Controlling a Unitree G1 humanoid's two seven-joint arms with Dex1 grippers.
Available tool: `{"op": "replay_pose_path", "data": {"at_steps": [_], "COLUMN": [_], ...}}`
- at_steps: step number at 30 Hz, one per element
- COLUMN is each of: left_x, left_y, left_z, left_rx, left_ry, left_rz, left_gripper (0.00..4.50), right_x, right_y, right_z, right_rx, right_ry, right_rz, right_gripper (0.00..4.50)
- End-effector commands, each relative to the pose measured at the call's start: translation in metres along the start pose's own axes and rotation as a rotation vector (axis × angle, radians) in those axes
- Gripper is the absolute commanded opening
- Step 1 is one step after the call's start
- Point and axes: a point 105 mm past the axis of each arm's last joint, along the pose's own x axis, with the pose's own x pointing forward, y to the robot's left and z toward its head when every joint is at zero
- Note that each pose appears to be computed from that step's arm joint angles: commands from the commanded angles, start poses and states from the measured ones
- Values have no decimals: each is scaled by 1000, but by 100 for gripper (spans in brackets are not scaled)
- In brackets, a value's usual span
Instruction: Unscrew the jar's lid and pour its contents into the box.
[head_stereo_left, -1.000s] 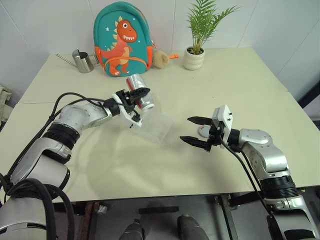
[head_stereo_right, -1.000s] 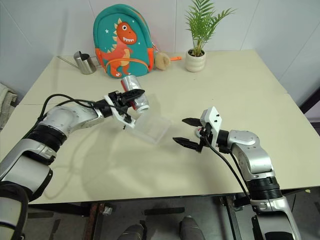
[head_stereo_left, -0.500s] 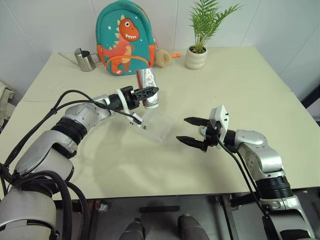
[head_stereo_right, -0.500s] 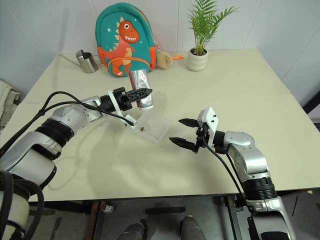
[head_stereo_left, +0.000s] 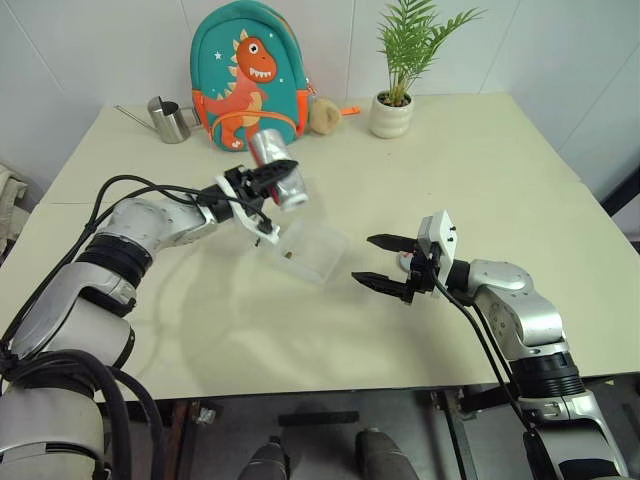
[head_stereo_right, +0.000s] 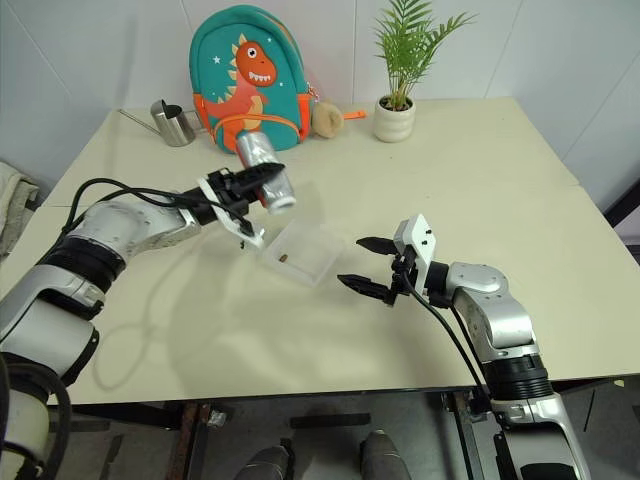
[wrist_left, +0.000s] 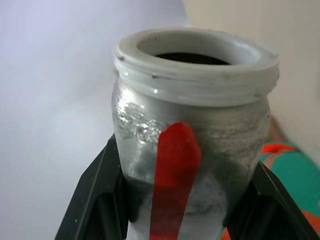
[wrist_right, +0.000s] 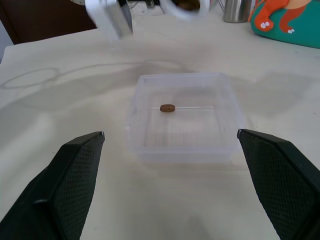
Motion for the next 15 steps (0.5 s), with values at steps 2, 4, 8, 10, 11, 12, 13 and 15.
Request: {"op": "replay_pose_path", "data": {"at_steps": [2,4,8,10,11,12,13,15], "left_x": [-31,-47,-79,-104,-110,-117,-123,-139], "left_y": [-7,-17,-32,-42,-45,-50,-54,-62], "left_z": [-45,-61,-86,-95,-96,-95,-92,-90], "left_rx": [-639,-921,-1368,-1541,-1588,-1665,-1755,-1801], "left_ry": [287,396,558,650,671,692,692,735], "left_rz": [49,74,189,267,287,300,314,331], "left_gripper": [190,190,190,190,190,190,190,190], "right_x": [0,0,0,0,-1,-1,-1,-1], "right_y": [2,2,0,-1,-2,-2,-2,-2], "right_z": [13,13,14,14,15,15,15,14], "right_rx": [-32,-40,-62,-70,-73,-74,-75,-79], "right_ry": [-40,-36,-29,-26,-25,-25,-24,-20], "right_rz": [11,11,4,3,3,3,2,7], "right_gripper": [449,449,449,449,449,449,449,449]}}
